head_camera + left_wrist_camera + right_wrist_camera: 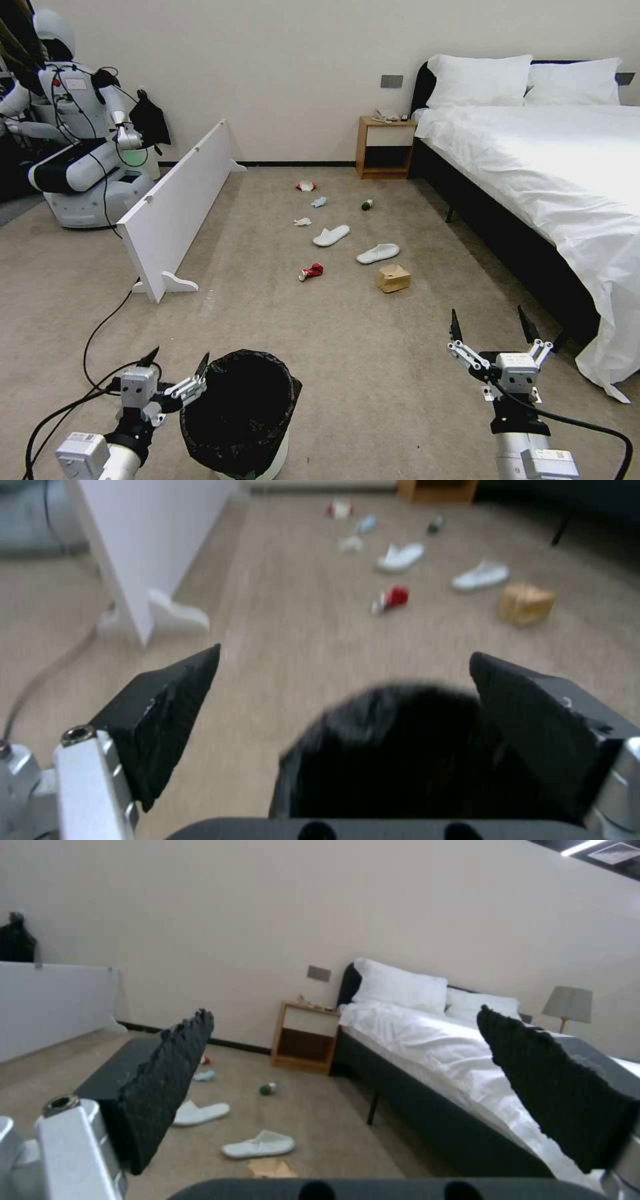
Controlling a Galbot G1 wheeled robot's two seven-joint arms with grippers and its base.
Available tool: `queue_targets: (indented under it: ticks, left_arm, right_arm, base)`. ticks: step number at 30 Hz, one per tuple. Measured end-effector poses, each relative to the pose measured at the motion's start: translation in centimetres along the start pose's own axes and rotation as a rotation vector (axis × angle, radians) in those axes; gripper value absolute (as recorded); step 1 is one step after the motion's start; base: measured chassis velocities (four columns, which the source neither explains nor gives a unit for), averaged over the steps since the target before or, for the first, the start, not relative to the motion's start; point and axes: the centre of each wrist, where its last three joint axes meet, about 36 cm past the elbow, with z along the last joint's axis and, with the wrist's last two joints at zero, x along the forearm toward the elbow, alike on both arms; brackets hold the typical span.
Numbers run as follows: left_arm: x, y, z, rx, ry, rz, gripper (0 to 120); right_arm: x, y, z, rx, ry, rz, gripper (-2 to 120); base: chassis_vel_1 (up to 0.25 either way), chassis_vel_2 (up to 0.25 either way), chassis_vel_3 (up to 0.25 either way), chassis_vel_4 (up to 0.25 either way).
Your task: Pick up the trash bin, then pick up the garbage from the floor and place it into the trash bin.
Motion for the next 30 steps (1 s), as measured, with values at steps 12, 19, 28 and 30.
queue_targets:
  ticks: [12,19,28,30]
  left_arm:
    - [-2.1,0.3,2.7,0.08,0.198,0.004,98]
    - [-3.0,0.9,3.8,0.092,0.248,-0.016,97]
    - [-4.0,1.3,4.8,0.124,0.283,-0.026,97]
    - [-4.1,1.4,4.8,0.127,0.284,-0.027,97]
  right_arm:
    - [0.4,-0.2,0.6,0.004,0.015,0.005,100]
    - [0.7,-0.1,0.8,0.003,0.023,0.007,100]
    - [1.0,0.0,1.0,0.003,0.033,0.005,100]
    - [1.0,0.0,1.0,0.003,0.034,0.005,100]
  base:
    - [0.0,0.0,0.0,0.0]
    - [0.0,0.0,0.0,0.0]
    - [0.0,0.0,0.0,0.0]
    - [0.0,0.0,0.0,0.0]
